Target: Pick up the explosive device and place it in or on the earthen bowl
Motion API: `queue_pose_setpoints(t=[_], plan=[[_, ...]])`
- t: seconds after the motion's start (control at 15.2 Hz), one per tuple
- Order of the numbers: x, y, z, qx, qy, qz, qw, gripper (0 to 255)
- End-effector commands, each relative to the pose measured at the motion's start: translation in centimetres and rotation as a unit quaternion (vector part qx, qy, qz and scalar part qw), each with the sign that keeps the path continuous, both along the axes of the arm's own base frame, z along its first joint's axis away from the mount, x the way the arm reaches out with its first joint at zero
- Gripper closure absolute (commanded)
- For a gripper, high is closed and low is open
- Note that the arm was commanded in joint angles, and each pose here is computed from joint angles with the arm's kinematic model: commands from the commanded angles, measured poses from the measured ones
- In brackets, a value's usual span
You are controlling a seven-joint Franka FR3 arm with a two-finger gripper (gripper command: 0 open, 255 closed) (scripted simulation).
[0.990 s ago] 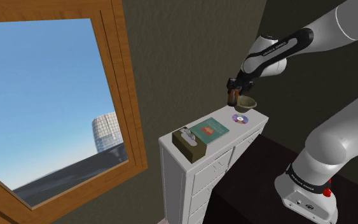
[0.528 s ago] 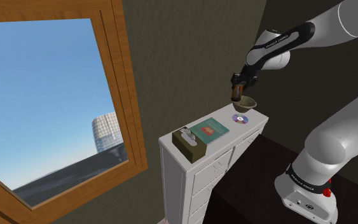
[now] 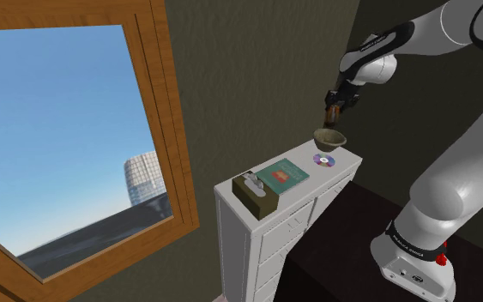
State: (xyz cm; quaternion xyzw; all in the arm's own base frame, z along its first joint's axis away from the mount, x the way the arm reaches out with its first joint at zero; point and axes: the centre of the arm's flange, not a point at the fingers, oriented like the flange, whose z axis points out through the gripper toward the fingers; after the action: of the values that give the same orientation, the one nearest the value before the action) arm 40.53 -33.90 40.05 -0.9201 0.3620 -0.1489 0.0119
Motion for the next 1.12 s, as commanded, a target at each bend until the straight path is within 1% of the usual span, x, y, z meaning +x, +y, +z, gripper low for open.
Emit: queue_pose_setpoints(t=[0.0,0.07,0.99,1.06], plan=[[0.1,-2.7,0.2,-0.001,0.000,0.001,1.0000,255],[0.1,-3.6,0.3,-0.001,0.000,0.001,1.0000,255],[0.1,-3.6,-7.1,-0.001,0.000,0.001,1.0000,255],[0.1,-3.6,-8.0,-0.001,0.000,0.001,1.0000,255]])
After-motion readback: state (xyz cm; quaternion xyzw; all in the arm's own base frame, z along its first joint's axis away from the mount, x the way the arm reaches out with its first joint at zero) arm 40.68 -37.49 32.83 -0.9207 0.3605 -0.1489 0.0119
